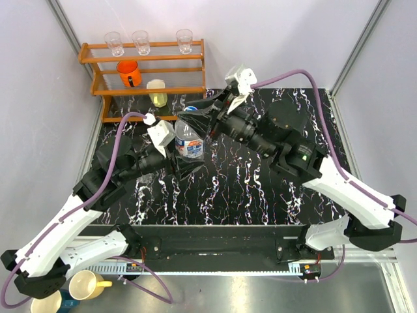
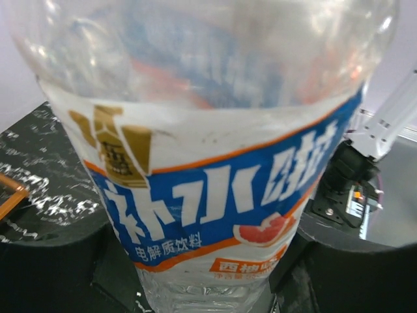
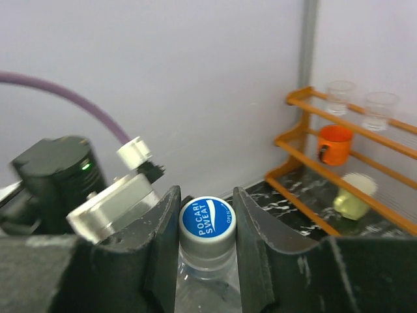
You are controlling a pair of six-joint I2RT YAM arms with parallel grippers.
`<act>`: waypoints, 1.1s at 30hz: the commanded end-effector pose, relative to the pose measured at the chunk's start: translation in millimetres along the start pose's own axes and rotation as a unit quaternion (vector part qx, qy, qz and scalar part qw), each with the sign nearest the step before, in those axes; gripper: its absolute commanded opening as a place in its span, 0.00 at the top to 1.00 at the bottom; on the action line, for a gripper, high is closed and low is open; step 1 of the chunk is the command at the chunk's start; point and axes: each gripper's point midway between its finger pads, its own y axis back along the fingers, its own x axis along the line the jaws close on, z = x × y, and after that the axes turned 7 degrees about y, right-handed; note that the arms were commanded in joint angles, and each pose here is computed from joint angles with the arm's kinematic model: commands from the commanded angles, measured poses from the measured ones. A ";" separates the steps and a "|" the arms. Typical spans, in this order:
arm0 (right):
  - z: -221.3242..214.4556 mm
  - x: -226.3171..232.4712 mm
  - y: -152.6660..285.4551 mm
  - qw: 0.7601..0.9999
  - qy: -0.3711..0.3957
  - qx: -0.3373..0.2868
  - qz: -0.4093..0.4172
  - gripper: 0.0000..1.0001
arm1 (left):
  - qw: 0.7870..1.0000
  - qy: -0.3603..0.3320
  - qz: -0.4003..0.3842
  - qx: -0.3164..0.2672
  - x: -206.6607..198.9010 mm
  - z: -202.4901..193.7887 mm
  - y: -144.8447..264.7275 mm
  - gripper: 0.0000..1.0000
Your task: Screw on the bottle caps
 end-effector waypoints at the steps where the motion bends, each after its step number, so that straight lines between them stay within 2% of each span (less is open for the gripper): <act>1: -40.7 -14.1 -8.5 0.987 0.023 0.057 -0.149 1.00 | 0.987 0.008 0.129 -0.093 42.4 51.2 10.7 0.64; 3: -39.2 -11.8 -11.6 0.982 0.039 0.055 -0.175 1.00 | 0.983 0.008 0.157 -0.095 52.0 51.4 14.4 0.64; 4: -45.7 -20.4 -12.7 0.973 0.050 0.063 -0.215 1.00 | 0.981 0.008 0.167 -0.095 55.1 51.5 15.8 0.64; 5: -39.1 -13.2 -14.6 0.974 0.051 0.059 -0.214 1.00 | 0.980 0.007 0.172 -0.095 56.9 51.1 16.7 0.64; 7: -40.3 -11.7 -17.6 0.969 0.061 0.064 -0.231 0.88 | 0.978 0.009 0.186 -0.094 61.4 49.4 19.6 0.64; 10: -24.2 -16.6 -10.5 0.964 0.046 0.052 -0.257 0.61 | 0.978 0.008 0.187 -0.090 61.7 45.0 21.1 0.64; 12: -14.6 -13.7 -6.3 0.968 0.037 0.041 -0.243 0.47 | 0.983 0.003 0.161 -0.084 52.3 40.6 19.5 0.64; 13: -1.0 -9.7 0.0 0.974 0.029 0.027 -0.224 0.37 | 0.985 0.002 0.153 -0.080 50.0 38.2 18.8 0.64; 15: 9.0 3.2 5.4 0.984 0.029 0.017 -0.173 0.27 | 0.993 -0.002 0.096 -0.070 30.8 32.8 14.2 0.64; 16: 26.4 20.6 14.4 0.994 0.029 -0.003 -0.109 0.20 | 0.995 -0.001 0.077 -0.067 24.1 30.1 13.5 0.64; 18: 30.7 40.4 25.4 0.999 0.032 -0.003 -0.041 0.10 | 0.998 0.001 0.022 -0.062 4.6 26.9 11.3 0.64; 19: 40.4 54.4 36.2 0.999 0.035 -0.009 0.013 0.08 | 0.998 0.002 -0.002 -0.059 -3.6 25.6 10.7 0.64; 22: 34.2 64.5 61.9 0.996 0.052 0.024 0.073 0.04 | 0.996 0.005 -0.074 -0.051 -28.6 23.8 11.5 0.63; 25: 48.3 63.4 82.8 0.993 0.052 0.008 0.103 0.04 | 0.988 0.013 -0.152 -0.033 -54.4 18.0 15.0 0.62; 28: 58.5 80.1 101.6 0.983 0.051 -0.005 0.178 0.03 | 0.973 0.021 -0.229 -0.014 -78.7 11.5 21.9 0.60; 33: 49.9 79.9 96.2 0.971 0.035 0.017 0.236 0.04 | 0.935 0.031 -0.352 0.029 -113.0 0.2 40.5 0.59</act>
